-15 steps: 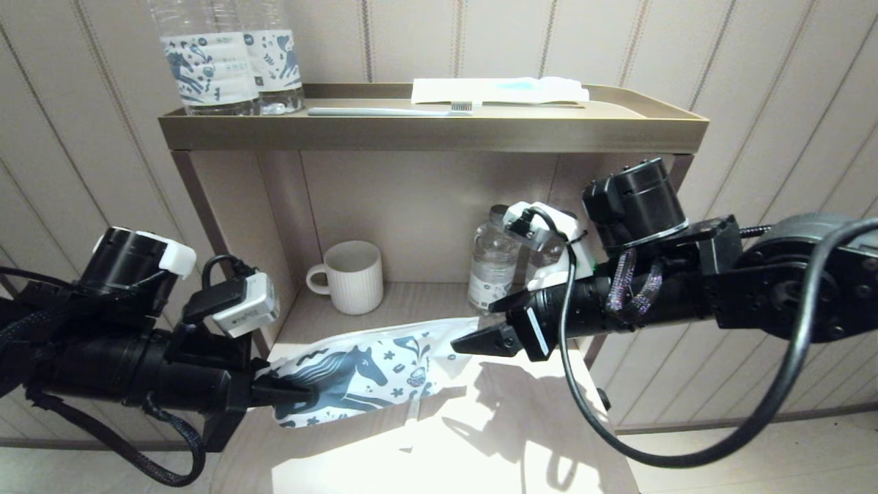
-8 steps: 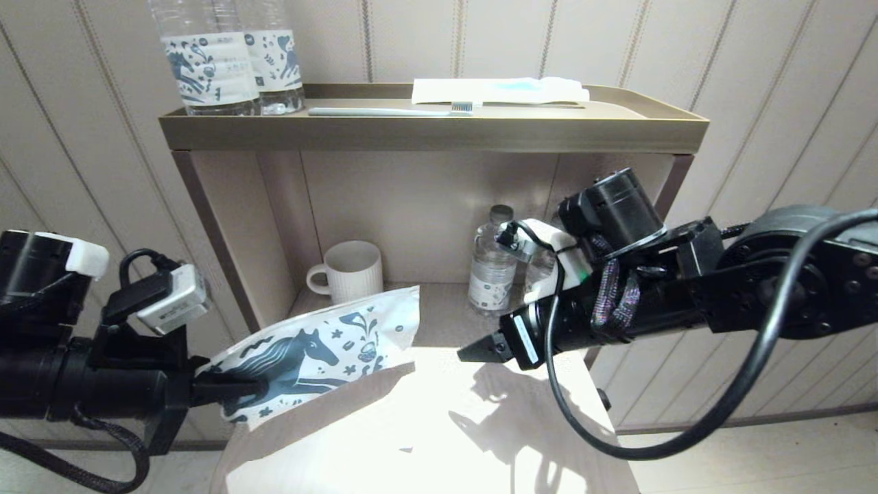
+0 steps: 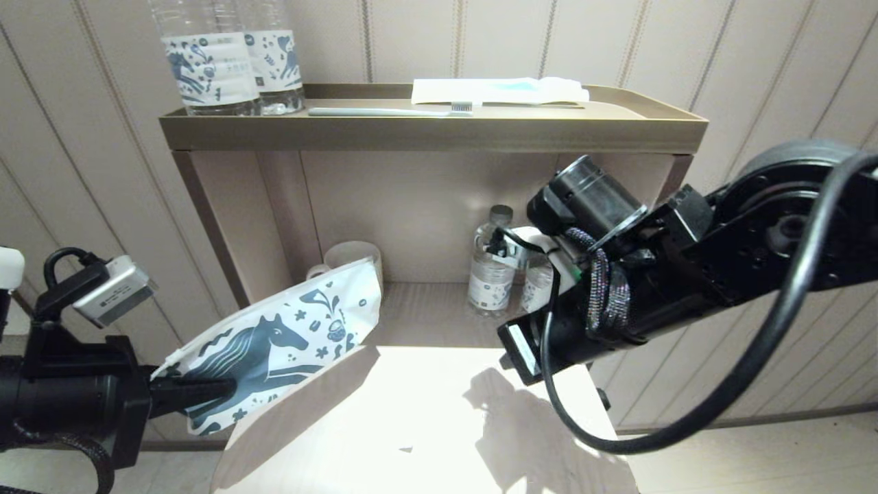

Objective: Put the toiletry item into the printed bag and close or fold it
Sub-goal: Pick up the toothpaste

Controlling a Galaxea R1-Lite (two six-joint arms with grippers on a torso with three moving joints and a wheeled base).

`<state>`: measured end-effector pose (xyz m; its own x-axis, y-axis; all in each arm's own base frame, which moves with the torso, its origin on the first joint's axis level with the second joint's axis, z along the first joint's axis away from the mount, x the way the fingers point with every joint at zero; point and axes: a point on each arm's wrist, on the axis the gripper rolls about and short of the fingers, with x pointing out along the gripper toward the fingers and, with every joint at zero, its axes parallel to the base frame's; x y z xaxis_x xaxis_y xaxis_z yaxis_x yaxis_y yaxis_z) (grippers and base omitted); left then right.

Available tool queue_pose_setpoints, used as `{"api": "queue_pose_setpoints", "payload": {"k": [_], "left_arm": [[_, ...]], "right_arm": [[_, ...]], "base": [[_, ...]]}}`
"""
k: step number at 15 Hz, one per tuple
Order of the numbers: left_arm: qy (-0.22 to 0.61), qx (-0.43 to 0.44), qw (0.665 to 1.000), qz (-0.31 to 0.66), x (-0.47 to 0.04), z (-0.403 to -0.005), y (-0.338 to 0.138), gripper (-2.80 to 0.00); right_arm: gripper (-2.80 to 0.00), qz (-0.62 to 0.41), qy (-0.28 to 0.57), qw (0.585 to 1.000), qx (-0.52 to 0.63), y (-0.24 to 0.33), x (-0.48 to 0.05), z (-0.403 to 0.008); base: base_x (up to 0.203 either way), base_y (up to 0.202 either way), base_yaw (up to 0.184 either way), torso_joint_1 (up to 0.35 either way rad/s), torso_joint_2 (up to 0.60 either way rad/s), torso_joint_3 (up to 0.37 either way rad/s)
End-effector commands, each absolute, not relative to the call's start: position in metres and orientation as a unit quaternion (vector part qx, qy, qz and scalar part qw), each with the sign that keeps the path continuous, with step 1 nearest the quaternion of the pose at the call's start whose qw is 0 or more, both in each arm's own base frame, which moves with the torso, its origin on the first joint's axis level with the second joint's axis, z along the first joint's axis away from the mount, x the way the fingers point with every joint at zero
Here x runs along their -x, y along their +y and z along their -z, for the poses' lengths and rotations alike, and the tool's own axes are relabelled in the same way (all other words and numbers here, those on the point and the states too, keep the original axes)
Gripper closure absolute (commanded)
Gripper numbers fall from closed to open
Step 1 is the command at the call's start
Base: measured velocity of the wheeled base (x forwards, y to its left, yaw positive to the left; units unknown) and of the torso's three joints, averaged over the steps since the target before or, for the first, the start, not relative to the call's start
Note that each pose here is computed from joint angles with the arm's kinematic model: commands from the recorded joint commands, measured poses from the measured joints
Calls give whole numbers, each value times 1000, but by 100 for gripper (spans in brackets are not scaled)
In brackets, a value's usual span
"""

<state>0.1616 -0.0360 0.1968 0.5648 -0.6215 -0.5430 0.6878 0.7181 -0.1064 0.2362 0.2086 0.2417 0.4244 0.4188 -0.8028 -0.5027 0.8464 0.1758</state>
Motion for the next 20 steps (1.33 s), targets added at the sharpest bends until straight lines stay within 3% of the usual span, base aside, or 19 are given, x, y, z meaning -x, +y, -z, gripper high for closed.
{"api": "queue_pose_setpoints", "payload": {"k": [1, 4, 5, 6, 13, 20], "left_arm": [[276, -52, 889, 363, -154, -201, -35, 0], [281, -40, 895, 344, -154, -203, -34, 0], [279, -33, 897, 341, -152, -205, -34, 0], [280, -32, 897, 340, -151, -204, -34, 0], [281, -33, 897, 340, -149, -202, -33, 0], [287, -34, 894, 342, -150, -199, -34, 0]], "right_arm": [[0, -260, 486, 832, 66, 224, -241, -233], [0, -254, 501, 824, 78, 249, -242, -226], [-199, -260, 498, 823, 82, 259, -240, -225], [-280, -259, 492, 827, 83, 267, -239, -226], [-280, -243, 527, 809, 93, 314, -244, -194], [-280, -227, 545, 802, 89, 316, -246, -185]], "base": [[0, 0, 0, 0, 0, 0], [0, 0, 0, 0, 0, 0], [0, 0, 0, 0, 0, 0], [0, 0, 0, 0, 0, 0], [0, 0, 0, 0, 0, 0], [0, 0, 0, 0, 0, 0]]}}
